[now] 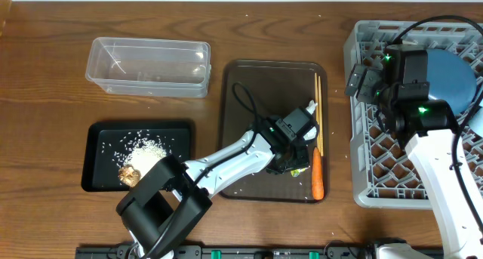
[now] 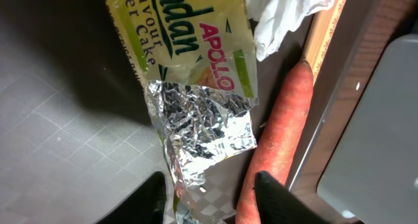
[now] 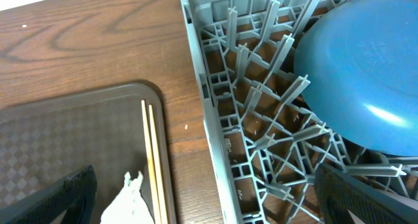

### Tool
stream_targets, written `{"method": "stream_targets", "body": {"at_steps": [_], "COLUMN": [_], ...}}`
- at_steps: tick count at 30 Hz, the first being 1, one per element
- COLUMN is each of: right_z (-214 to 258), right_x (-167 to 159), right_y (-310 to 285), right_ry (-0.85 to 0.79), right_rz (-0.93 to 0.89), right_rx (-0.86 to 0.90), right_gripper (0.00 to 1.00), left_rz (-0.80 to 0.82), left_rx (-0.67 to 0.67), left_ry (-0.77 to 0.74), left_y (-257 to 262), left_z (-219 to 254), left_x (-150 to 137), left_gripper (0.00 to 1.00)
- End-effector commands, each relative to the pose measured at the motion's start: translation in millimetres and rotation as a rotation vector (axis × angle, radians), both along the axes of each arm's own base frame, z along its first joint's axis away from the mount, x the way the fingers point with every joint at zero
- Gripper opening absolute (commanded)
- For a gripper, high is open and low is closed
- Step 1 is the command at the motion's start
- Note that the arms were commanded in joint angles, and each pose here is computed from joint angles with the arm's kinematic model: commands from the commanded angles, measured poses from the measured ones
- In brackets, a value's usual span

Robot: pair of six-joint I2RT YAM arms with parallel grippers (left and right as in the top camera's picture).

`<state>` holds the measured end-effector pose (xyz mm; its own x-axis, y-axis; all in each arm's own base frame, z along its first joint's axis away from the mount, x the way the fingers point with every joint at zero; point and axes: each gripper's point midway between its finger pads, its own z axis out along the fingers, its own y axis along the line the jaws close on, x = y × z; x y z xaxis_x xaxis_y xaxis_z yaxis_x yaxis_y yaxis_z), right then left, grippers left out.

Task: Sort waste into correct bins and load items into the dishwasher rack
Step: 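Grasp the yellow wrapper with the left gripper and lift it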

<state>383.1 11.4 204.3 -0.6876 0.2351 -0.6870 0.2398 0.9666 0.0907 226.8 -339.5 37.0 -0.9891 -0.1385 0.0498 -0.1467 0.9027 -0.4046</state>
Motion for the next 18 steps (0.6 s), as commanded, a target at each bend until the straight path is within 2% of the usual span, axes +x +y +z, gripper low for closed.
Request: {"method": "stream_targets", "body": {"at_steps": [1,3,7,9,18], "right_z": [4,4,4,4,4], "right_x": [0,0,0,0,0], "right_y": [-3,-3,-3,-3,-3], "right_ry": [-0.010,-0.010,-0.010,-0.010,-0.010], "right_rz": [-0.015,-0.015,-0.015,-0.015,-0.015], "right_rx": [-0.010,-0.010,-0.010,-0.010,-0.010], "right_gripper": [0.99,0.99,0.99,0.99,0.99], "left_rz": [0.006,0.006,0.008,0.013,0.090], "left_rx": [0.031,0.035,0.043,0.046,0.091], "left_ry": [0.007,0.010,0.017,0.020,0.105], "left_y": [5,6,8,10,47], "left_z": [-9,-9,-10,-10,3], "left_x": [-2,-2,-3,-2,3], "left_gripper": [0.38,0.29,0.21,0.06,0.06]}}
